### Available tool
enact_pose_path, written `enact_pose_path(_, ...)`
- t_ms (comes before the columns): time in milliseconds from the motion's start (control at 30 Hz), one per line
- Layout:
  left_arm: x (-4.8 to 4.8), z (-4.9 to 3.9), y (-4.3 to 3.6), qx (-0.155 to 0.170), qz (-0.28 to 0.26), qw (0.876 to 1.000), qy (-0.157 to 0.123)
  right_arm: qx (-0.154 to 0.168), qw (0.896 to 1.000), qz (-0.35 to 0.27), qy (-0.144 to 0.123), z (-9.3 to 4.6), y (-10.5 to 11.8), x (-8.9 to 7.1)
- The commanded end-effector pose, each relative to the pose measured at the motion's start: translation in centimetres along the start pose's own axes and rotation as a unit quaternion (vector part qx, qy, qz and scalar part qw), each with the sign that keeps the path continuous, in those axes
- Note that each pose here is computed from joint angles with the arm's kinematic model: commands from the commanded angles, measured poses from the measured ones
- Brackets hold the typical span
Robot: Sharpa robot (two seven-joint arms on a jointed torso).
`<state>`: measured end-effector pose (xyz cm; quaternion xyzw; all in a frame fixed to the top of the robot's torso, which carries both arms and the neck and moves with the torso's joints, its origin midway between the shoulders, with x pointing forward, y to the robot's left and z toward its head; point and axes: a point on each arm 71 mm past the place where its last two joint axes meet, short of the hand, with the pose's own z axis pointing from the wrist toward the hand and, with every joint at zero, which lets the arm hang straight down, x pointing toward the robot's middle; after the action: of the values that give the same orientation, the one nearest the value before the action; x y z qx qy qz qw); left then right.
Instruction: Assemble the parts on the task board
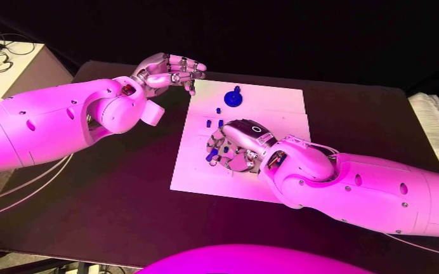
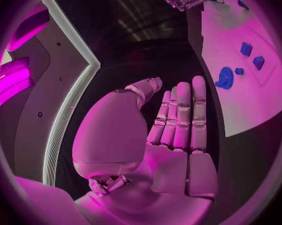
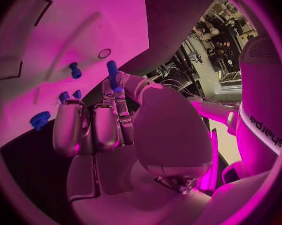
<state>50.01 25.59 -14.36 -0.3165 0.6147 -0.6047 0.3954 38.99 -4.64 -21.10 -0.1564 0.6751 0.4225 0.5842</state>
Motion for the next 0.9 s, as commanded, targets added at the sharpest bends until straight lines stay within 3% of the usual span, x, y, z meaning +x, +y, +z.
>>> enact_pose_path(33,0.16,0.03,-0.04,0.001,-0.007,1.000,0.008,0.000,1.000,-0.015,0.021,0.01,-0.06,0.41)
enact_pose_path(900,0.04,-0.12,-0.03,0.000,-0.006,1.000,0.007,0.015,0.998,-0.052,0.041,0.03,-0.67,1.02)
